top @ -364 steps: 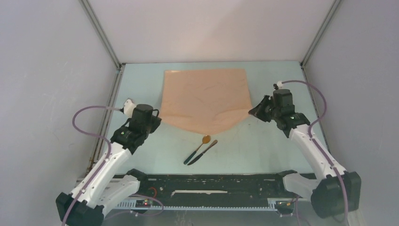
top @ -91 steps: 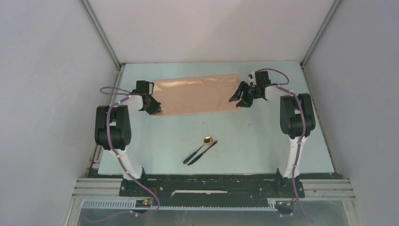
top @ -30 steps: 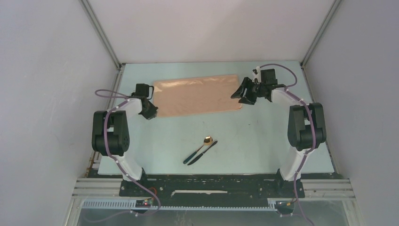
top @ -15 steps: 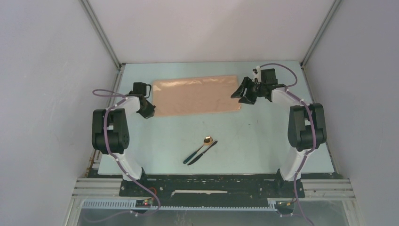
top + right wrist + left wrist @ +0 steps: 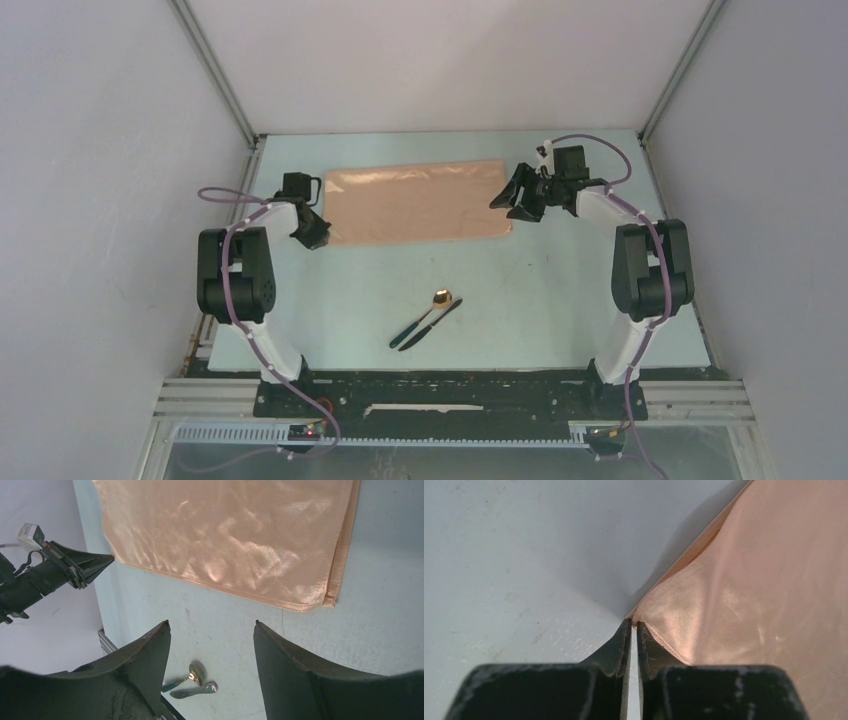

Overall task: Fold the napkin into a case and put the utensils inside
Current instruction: Smooth out the rectangle-folded napkin at the center of the board.

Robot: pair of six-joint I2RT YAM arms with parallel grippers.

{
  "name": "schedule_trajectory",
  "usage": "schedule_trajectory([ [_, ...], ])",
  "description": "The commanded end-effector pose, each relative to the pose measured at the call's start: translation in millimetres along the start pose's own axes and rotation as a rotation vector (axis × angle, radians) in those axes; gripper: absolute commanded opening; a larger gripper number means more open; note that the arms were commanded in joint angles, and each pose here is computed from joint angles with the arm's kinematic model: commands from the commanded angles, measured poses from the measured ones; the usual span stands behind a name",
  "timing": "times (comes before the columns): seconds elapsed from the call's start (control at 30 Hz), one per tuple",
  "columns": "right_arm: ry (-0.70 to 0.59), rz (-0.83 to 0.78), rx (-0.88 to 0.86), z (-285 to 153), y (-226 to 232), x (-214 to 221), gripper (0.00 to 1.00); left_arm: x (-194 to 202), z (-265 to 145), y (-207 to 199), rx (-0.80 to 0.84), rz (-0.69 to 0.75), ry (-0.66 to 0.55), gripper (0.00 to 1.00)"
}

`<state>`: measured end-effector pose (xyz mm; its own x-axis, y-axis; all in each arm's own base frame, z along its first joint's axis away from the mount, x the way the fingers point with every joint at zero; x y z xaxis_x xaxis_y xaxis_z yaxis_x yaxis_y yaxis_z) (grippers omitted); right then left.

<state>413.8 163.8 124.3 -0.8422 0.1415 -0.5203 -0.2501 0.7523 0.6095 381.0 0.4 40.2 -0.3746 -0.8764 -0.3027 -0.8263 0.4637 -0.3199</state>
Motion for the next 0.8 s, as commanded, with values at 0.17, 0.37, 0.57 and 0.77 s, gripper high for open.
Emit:
schedule_trajectory([
  [0.17,-0.007,-0.010,-0.018,15,-3,-2,0.74,-9,-23,-2,0.052,0.026,-0.039,0.33],
  [0.37,0.015,-0.007,-0.071,34,0,-4,0.80,-18,-58,-10,0.139,0.040,-0.096,0.66],
  [0.57,0.027,0.051,-0.095,49,-17,-7,0.89,-11,-58,-48,0.302,0.015,-0.016,0.71],
  [0.77,0.046,0.104,-0.053,58,-42,-1,0.99,-4,-24,-75,0.365,-0.066,0.070,0.72],
])
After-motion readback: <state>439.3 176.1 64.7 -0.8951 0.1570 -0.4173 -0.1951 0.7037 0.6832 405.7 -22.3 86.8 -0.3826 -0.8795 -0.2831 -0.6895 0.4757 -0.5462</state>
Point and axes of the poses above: each gripper's point midway between its finger pads, its own z axis out along the fingers, its own y axis along the line the jaws close on, x = y × z, the point moved 2 cm from there along -z, back along the fingers, and after that the axes turned 14 degrees about -z, right-handed, at the moved point
